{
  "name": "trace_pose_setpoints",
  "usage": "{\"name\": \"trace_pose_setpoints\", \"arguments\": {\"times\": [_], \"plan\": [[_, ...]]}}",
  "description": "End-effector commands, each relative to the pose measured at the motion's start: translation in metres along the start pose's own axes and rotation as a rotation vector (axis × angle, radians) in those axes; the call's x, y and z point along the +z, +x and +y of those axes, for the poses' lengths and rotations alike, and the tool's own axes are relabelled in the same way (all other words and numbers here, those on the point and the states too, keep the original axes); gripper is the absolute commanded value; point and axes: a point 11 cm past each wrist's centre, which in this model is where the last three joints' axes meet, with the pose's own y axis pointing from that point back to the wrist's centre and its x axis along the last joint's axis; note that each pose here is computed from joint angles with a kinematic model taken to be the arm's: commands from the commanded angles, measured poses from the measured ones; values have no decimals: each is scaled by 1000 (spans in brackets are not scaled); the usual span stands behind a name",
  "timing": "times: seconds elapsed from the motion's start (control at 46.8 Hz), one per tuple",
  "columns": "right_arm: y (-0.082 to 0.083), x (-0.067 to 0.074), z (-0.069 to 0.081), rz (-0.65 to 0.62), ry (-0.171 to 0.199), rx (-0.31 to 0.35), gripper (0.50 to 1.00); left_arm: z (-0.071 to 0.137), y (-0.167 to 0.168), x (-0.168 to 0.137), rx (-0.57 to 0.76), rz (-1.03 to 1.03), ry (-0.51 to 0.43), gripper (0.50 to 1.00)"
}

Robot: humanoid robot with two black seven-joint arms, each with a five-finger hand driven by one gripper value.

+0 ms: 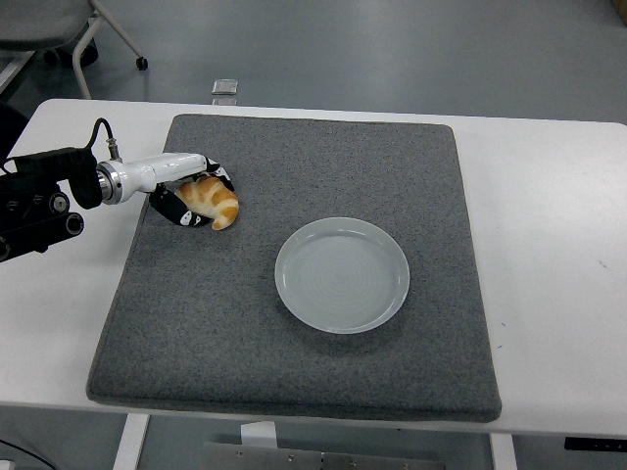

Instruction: Place the bread on the plate

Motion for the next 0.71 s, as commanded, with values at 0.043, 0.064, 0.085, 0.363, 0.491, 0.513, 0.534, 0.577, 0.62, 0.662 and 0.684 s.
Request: {"name": "trace_pose_setpoints", "arguments": {"times": [0.043,0.064,0.085,0.363,0.491,0.513,0.534,0.577,0.62,0.662,0.684], "plan": [[0,0,0,0,0,0,930,0,0,-1,1,-20,1,617],[0,0,0,0,0,0,930,0,1,-1,2,-22,3,600],[0,0,0,0,0,0,930,0,1,-1,2,-22,1,589],[0,0,0,0,0,0,930,-1,1,1,12,-60,-10,500],[0,0,0,0,0,0,930,-2,2,1,21,-62,-15,500],[0,0,0,-1,0,1,932,-2,2,2,23,-63,-16,500],[0,0,0,0,0,2,930,-2,2,2,23,-63,-16,500],[0,0,0,0,0,0,930,-3,2,2,22,-62,-18,500],[0,0,0,0,0,0,930,-3,1,3,23,-63,-19,500],[0,0,0,0,0,1,930,-3,3,3,26,-63,-20,500],[0,0,0,0,0,0,930,-3,3,3,26,-63,-20,500]]}}
